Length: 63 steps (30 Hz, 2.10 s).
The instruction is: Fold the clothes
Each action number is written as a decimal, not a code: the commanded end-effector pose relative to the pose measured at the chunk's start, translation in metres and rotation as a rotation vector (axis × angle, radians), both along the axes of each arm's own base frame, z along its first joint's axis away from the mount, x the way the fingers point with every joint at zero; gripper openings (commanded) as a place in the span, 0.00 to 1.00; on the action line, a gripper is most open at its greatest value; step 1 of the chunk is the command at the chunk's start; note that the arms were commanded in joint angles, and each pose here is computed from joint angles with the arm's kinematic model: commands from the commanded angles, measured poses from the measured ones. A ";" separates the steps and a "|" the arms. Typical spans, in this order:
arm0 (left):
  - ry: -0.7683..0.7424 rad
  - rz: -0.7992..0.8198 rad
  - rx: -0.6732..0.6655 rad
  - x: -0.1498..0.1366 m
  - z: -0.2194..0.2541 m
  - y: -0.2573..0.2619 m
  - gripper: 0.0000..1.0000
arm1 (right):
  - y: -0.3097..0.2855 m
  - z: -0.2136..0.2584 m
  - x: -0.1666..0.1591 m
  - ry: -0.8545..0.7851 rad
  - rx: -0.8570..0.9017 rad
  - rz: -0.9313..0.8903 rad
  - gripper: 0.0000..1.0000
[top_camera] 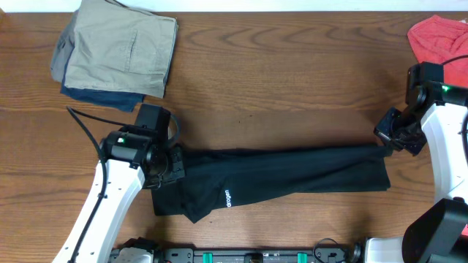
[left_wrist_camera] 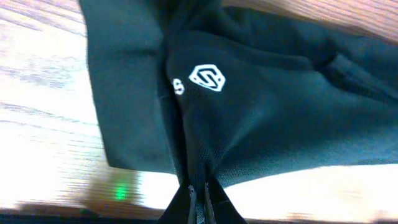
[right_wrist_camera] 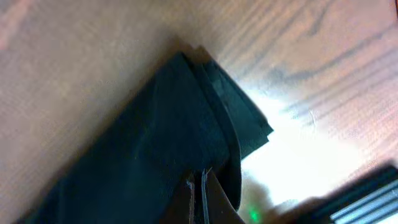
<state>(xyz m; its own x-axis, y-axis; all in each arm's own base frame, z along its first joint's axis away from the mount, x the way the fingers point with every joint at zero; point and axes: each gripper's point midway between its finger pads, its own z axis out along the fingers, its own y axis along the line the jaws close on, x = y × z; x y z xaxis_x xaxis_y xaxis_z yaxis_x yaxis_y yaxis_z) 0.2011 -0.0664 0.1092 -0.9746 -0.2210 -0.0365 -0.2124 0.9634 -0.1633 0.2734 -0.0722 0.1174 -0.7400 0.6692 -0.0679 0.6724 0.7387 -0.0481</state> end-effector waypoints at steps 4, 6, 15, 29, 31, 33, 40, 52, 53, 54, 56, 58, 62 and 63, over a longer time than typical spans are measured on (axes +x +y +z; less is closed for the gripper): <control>0.068 0.008 -0.035 -0.018 -0.012 -0.004 0.06 | -0.004 0.005 -0.011 -0.004 -0.023 -0.032 0.01; 0.095 0.008 -0.029 -0.025 -0.018 -0.003 0.06 | -0.003 0.002 -0.017 0.006 -0.024 -0.032 0.01; 0.181 0.011 -0.010 -0.049 -0.036 0.003 0.06 | -0.008 -0.019 -0.030 -0.008 -0.053 -0.061 0.01; 0.222 0.011 -0.027 -0.059 -0.038 0.000 0.09 | -0.016 -0.022 -0.034 -0.006 -0.052 -0.102 0.12; 0.227 0.011 -0.055 -0.059 -0.037 -0.005 0.21 | -0.016 -0.022 -0.033 -0.009 -0.053 -0.102 0.16; 0.231 0.011 -0.065 -0.060 -0.037 -0.006 0.22 | -0.016 -0.022 -0.031 -0.016 -0.050 -0.102 0.22; 0.233 0.011 -0.064 -0.061 -0.037 -0.006 0.42 | -0.007 -0.023 -0.023 -0.052 0.007 -0.075 0.44; 0.072 -0.055 -0.289 -0.022 -0.027 -0.049 0.28 | 0.051 -0.018 0.006 -0.171 0.222 0.231 0.07; 0.069 -0.066 -0.290 -0.022 -0.027 -0.051 0.22 | 0.056 -0.020 0.005 -0.165 0.225 0.251 0.02; 0.068 -0.077 -0.290 -0.022 -0.027 -0.053 0.19 | 0.061 -0.021 0.005 -0.161 0.227 0.267 0.01; 0.066 -0.104 -0.288 -0.023 -0.028 -0.059 0.09 | 0.074 -0.027 0.003 -0.153 0.231 0.311 0.01; 0.061 -0.126 -0.289 -0.023 -0.029 -0.063 0.07 | 0.083 -0.034 0.002 -0.151 0.234 0.342 0.01; 0.040 -0.153 -0.285 -0.017 -0.033 -0.070 0.07 | 0.091 -0.051 -0.004 -0.130 0.220 0.317 0.01; 0.042 -0.143 -0.277 -0.015 -0.035 -0.069 0.07 | 0.091 -0.056 -0.007 -0.123 0.224 0.286 0.01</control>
<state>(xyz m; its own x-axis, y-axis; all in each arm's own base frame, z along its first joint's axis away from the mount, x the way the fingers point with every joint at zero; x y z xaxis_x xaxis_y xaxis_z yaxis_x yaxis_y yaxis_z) 0.1868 -0.1346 0.0799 -0.9966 -0.0767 0.0299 -0.0821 0.9005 -0.4269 0.2733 0.0171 0.0676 -0.9140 0.4016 -0.0574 0.3817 0.8993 0.2135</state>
